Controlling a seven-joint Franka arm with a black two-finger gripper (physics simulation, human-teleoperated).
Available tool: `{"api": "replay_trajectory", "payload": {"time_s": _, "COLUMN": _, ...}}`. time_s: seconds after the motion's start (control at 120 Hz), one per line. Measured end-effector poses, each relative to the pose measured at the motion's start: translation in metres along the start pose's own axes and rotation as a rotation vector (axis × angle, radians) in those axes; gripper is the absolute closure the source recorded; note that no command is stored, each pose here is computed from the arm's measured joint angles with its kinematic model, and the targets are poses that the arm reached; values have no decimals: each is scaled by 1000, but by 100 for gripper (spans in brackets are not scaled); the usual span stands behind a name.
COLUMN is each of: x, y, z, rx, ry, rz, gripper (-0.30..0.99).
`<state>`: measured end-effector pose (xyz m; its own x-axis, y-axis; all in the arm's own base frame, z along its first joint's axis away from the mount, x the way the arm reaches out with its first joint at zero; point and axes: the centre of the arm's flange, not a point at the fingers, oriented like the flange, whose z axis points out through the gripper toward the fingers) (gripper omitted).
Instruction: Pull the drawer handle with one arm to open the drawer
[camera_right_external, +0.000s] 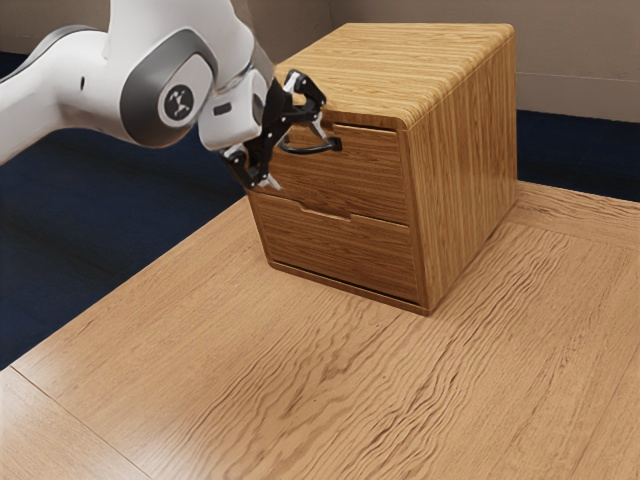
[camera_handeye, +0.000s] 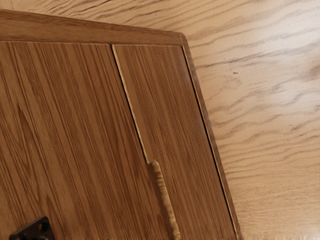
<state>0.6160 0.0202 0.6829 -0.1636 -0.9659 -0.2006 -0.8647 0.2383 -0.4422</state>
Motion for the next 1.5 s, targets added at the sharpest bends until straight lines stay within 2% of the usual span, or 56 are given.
{"api": "replay_trajectory", "payload": {"time_s": 0.242, "x": 2, "y": -3, "z": -4, "rx": 13, "ry": -1, "rz": 11, "gripper": 0}}
{"api": "replay_trajectory", "payload": {"time_s": 0.4, "x": -13, "y": -2, "z": -9, "rx": 20, "ry": -16, "rz": -5, "gripper": 0}}
{"api": "replay_trajectory", "payload": {"time_s": 0.65, "x": -9, "y": -3, "z": 27, "rx": -31, "ry": -16, "rz": 3, "gripper": 0}}
{"api": "replay_trajectory", "payload": {"time_s": 1.083, "x": -39, "y": 1, "z": 43, "rx": -39, "ry": -46, "rz": -36, "gripper": 0}}
{"api": "replay_trajectory", "payload": {"time_s": 1.3, "x": -33, "y": 6, "z": 58, "rx": -58, "ry": -37, "rz": -29, "gripper": -3}}
{"api": "replay_trajectory", "payload": {"time_s": 1.5, "x": -30, "y": 20, "z": 49, "rx": -59, "ry": -21, "rz": -33, "gripper": 1}}
